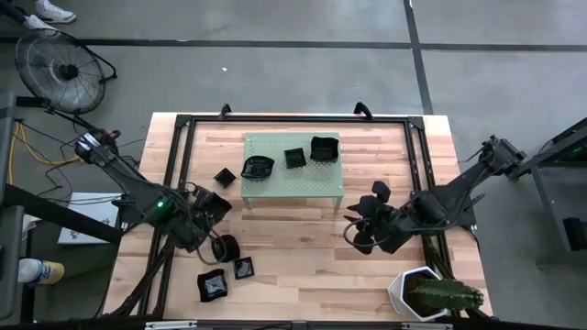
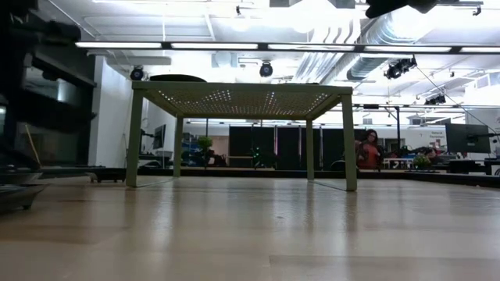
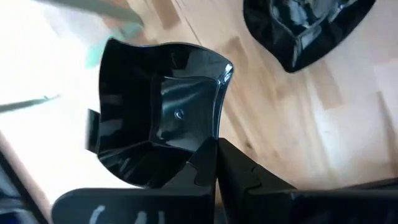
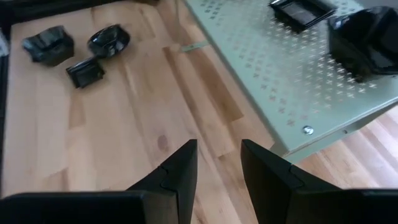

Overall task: Pick & Place Mini shaped plates
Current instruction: Stack the distorted square plate on top of the other distorted square plates on the shelf

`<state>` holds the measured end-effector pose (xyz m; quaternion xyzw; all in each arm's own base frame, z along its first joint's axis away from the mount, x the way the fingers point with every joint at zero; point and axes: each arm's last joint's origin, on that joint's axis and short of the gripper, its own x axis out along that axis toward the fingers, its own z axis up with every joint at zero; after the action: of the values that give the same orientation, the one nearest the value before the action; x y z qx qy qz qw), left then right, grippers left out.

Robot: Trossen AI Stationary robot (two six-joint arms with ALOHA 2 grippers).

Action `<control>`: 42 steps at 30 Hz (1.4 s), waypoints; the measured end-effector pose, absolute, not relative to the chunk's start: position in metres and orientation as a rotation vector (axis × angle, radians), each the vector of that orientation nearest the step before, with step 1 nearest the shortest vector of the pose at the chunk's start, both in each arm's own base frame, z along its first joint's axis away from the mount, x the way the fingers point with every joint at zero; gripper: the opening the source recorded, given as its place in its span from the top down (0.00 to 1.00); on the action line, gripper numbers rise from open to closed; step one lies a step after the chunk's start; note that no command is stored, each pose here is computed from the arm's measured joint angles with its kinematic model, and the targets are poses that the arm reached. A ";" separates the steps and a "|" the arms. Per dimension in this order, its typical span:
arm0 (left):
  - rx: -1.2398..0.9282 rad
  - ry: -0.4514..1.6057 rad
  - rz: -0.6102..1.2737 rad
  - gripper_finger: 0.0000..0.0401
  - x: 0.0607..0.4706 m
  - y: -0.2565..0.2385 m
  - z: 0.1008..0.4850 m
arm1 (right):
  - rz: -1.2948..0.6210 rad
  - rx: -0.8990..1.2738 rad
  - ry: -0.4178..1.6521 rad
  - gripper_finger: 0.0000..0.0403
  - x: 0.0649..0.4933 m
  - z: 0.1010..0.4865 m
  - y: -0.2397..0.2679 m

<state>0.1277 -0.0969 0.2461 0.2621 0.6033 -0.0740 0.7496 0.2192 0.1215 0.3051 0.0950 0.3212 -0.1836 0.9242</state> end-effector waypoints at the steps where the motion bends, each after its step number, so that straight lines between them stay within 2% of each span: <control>1: 0.603 1.299 -0.160 1.00 0.127 -0.099 0.247 | -0.391 0.197 0.653 0.71 0.220 0.304 0.122; 11: 1.089 1.225 -0.229 1.00 0.136 -0.124 0.252 | -0.447 0.172 0.677 0.71 0.232 0.287 0.128; 17: 1.229 1.314 -0.208 1.00 0.146 -0.136 0.263 | -0.457 0.162 0.676 0.71 0.239 0.281 0.132; 22: 1.349 1.336 -0.174 1.00 0.157 -0.146 0.273 | -0.506 0.192 0.538 0.71 0.251 0.281 0.137; 26: 1.497 1.279 -0.151 1.00 0.169 -0.154 0.277 | -0.538 0.163 0.432 0.71 0.264 0.279 0.144; 33: 1.781 1.166 -0.045 1.00 0.183 -0.164 0.278 | -0.599 0.019 0.335 0.71 0.291 0.268 0.150; 42: 2.085 1.037 0.154 1.00 0.194 -0.164 0.278 | -0.704 -0.064 0.239 0.71 0.330 0.253 0.140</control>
<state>0.1936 -0.1642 0.2783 0.8215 0.4087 0.0606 0.3929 0.3296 0.1398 0.2533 -0.0311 0.1167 -0.3441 0.9311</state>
